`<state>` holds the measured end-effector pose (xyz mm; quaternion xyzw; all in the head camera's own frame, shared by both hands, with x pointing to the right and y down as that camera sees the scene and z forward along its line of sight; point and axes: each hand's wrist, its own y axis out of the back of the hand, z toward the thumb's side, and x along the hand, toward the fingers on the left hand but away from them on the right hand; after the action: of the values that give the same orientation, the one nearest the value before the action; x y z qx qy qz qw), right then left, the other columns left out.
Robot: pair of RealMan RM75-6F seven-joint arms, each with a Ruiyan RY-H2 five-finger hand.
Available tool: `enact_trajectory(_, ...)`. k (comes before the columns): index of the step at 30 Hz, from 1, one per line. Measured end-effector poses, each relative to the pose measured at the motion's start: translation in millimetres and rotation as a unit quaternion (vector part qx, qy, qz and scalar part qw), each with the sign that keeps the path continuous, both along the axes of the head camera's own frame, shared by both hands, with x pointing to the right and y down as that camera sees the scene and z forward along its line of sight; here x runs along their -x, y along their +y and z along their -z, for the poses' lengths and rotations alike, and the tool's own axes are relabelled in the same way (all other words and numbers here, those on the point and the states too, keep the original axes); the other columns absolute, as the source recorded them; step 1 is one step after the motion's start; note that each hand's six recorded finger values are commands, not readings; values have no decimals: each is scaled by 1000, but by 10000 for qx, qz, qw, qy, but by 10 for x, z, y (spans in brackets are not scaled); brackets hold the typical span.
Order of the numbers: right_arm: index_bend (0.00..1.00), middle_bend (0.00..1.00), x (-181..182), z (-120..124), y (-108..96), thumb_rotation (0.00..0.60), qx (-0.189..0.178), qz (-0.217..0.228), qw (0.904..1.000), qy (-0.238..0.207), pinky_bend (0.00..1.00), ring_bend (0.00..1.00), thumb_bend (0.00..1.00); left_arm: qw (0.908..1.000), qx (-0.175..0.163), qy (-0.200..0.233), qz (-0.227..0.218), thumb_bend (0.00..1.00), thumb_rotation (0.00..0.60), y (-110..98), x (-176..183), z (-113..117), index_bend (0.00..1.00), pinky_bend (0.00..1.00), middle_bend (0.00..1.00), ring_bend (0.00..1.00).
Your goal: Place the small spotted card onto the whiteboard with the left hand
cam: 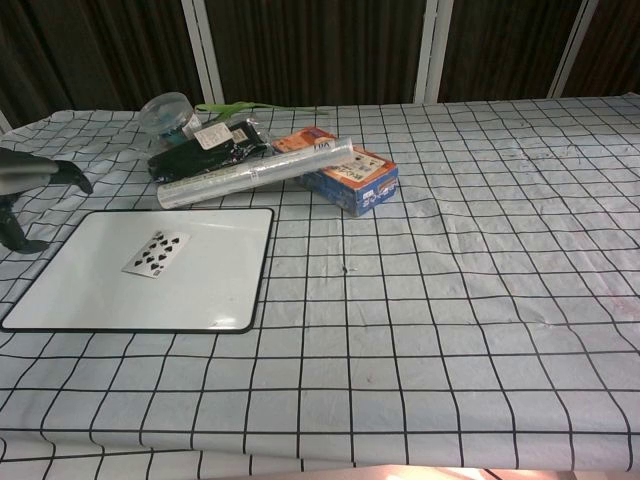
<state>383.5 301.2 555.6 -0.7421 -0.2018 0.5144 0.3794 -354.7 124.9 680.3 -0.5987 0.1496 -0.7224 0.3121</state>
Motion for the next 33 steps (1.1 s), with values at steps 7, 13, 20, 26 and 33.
enact_trajectory(7,0,0,5,8,5,600,-20,-15,10000,-17,0,0,170,9977,306,-245,545,334,600,288,616,3,215,3,0,0)
enact_trajectory(13,0,0,15,-9,8,600,8,25,10000,1,0,0,170,9967,370,-358,622,333,600,404,893,-151,236,4,0,0)
enact_trajectory(20,0,0,-6,5,-8,600,-8,-34,10000,-8,0,0,171,9961,547,-488,490,334,600,571,977,-387,286,4,0,0)
enact_trajectory(26,0,0,-28,26,-2,600,-29,-54,10000,-13,0,0,171,9959,568,-504,486,333,600,606,1007,-464,318,6,0,0)
enact_trajectory(33,0,0,-32,30,-5,600,-40,-58,10000,-20,0,0,170,9966,491,-481,463,333,600,591,1011,-471,351,7,0,0)
